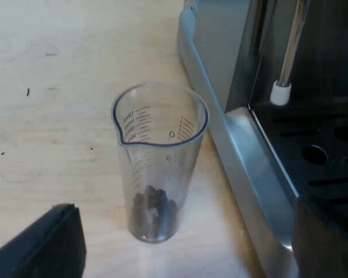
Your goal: Pour the beans into the coffee machine
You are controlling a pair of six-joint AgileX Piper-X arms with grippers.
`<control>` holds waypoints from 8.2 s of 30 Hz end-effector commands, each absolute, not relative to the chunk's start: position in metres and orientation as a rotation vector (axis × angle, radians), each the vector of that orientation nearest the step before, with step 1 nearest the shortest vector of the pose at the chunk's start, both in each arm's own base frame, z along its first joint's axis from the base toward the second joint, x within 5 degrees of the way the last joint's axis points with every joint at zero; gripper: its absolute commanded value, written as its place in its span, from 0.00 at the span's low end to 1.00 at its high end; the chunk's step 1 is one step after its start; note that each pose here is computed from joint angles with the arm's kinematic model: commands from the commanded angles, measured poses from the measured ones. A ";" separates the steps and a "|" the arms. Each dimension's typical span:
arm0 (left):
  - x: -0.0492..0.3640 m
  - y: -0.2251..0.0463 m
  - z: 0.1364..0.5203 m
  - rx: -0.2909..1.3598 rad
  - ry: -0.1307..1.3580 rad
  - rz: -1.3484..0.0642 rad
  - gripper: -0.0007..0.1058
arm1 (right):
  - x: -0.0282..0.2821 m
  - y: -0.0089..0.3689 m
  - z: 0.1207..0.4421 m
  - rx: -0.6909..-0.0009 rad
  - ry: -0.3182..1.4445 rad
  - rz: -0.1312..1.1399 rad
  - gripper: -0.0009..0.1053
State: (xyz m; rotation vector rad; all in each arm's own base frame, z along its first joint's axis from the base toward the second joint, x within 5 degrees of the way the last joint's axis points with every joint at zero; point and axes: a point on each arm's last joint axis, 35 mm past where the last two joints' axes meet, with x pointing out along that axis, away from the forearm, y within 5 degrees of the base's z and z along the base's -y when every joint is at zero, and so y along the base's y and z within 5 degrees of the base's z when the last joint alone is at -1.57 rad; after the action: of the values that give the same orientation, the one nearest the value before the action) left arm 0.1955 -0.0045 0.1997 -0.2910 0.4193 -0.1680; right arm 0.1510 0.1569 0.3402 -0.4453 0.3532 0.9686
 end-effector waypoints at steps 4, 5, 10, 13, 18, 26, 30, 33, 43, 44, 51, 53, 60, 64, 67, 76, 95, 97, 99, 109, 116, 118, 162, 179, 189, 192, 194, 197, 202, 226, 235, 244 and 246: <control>0.201 -0.005 0.196 -0.294 0.412 -0.167 0.80 | 0.151 0.157 0.346 -0.440 0.324 0.966 0.59; 0.202 -0.005 0.195 -0.293 0.418 -0.155 0.82 | 0.151 0.157 0.346 -0.440 0.324 0.966 0.59; 0.205 -0.004 0.191 -0.292 0.428 -0.145 0.86 | 0.151 0.157 0.346 -0.440 0.324 0.966 0.59; 0.208 -0.005 0.191 -0.292 0.404 -0.159 0.86 | 0.151 0.157 0.346 -0.440 0.324 0.966 0.59; 0.213 -0.006 0.191 -0.279 0.369 -0.200 0.86 | 0.151 0.157 0.346 -0.440 0.324 0.966 0.59; 0.219 -0.006 0.182 -0.267 0.385 -0.207 0.86 | 0.151 0.157 0.346 -0.440 0.324 0.966 0.59; 0.224 -0.006 0.175 -0.249 0.391 -0.210 0.86 | 0.151 0.157 0.346 -0.440 0.324 0.966 0.59; 0.226 -0.006 0.170 -0.251 0.404 -0.208 0.86 | 0.151 0.157 0.346 -0.440 0.321 0.966 0.59; 0.236 -0.005 0.157 -0.246 0.392 -0.188 0.86 | 0.152 0.158 0.348 -0.435 0.306 0.964 0.59; 0.237 -0.005 0.155 -0.246 0.392 -0.188 0.86 | 0.152 0.158 0.348 -0.434 0.303 0.964 0.59; 0.244 -0.005 0.147 -0.241 0.357 -0.189 0.86 | 0.152 0.158 0.348 -0.434 0.302 0.964 0.59; 0.247 -0.005 0.141 -0.243 0.368 -0.188 0.86 | 0.152 0.158 0.348 -0.434 0.302 0.964 0.59; 0.256 -0.005 0.136 -0.241 0.354 -0.192 0.86 | 0.152 0.158 0.348 -0.434 0.302 0.964 0.59; 0.275 -0.004 0.134 -0.240 0.340 -0.194 0.86 | 0.152 0.158 0.348 -0.434 0.302 0.964 0.59; 0.281 -0.004 0.133 -0.240 0.339 -0.194 0.85 | 0.152 0.158 0.348 -0.434 0.302 0.964 0.59; 0.291 -0.004 0.129 -0.239 0.338 -0.194 0.85 | 0.152 0.158 0.348 -0.434 0.302 0.964 0.59; 0.295 -0.004 0.130 -0.239 0.328 -0.197 0.34 | 0.152 0.158 0.348 -0.434 0.302 0.964 0.59; 0.294 -0.005 0.130 -0.242 0.330 -0.224 0.28 | 0.152 0.158 0.348 -0.434 0.302 0.964 0.59; 0.294 -0.006 0.130 -0.245 0.332 -0.245 0.28 | 0.152 0.158 0.348 -0.434 0.302 0.964 0.59; 0.291 -0.007 0.153 -0.239 0.269 -0.278 0.28 | 0.152 0.158 0.348 -0.434 0.302 0.964 0.59; 0.277 -0.006 0.185 -0.238 0.290 -0.260 0.28 | 0.152 0.158 0.348 -0.378 0.330 0.952 0.59; 0.272 -0.006 0.192 -0.239 0.299 -0.259 0.28 | 0.152 0.158 0.348 -0.371 0.334 0.951 0.59; 0.176 -0.001 0.400 -0.136 0.310 -0.062 0.28 | 0.138 0.131 0.463 -0.372 0.253 0.673 0.59; 0.166 -0.005 0.451 -0.145 0.229 -0.170 0.28 | 0.141 0.131 0.525 -0.375 0.229 0.629 0.59; 0.176 -0.005 0.467 -0.148 0.249 -0.177 0.28 | 0.136 0.121 0.558 -0.404 0.198 0.498 0.59; 0.175 -0.008 0.467 -0.146 0.251 -0.193 0.28 | 0.135 0.117 0.562 -0.410 0.196 0.456 0.59; 0.177 -0.016 0.466 -0.140 0.261 -0.238 0.28 | 0.133 0.115 0.565 -0.412 0.188 0.448 0.59; 0.181 -0.023 0.463 -0.118 0.278 -0.275 0.28 | 0.130 0.112 0.568 -0.410 0.190 0.448 0.59; 0.187 -0.027 0.459 -0.100 0.294 -0.271 0.28 | 0.129 0.111 0.568 -0.400 0.206 0.447 0.59; 0.244 -0.060 0.486 0.012 0.287 -0.351 0.28 | 0.131 0.116 0.558 -0.402 0.285 0.505 0.59; 0.271 -0.072 0.497 0.051 0.275 -0.337 0.28 | 0.131 0.116 0.558 -0.398 0.285 0.525 0.59; 0.292 -0.077 0.509 0.049 0.253 -0.337 0.28 | 0.131 0.116 0.558 -0.398 0.285 0.525 0.59; 0.302 -0.080 0.507 0.050 0.263 -0.337 0.28 | 0.131 0.116 0.558 -0.398 0.285 0.525 0.59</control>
State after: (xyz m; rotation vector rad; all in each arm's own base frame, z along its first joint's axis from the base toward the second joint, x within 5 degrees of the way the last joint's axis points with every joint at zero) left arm 0.2996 -0.0785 0.5023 0.0567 0.2868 -0.3470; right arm 0.1346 0.1194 0.5533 -0.4063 0.3033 0.5147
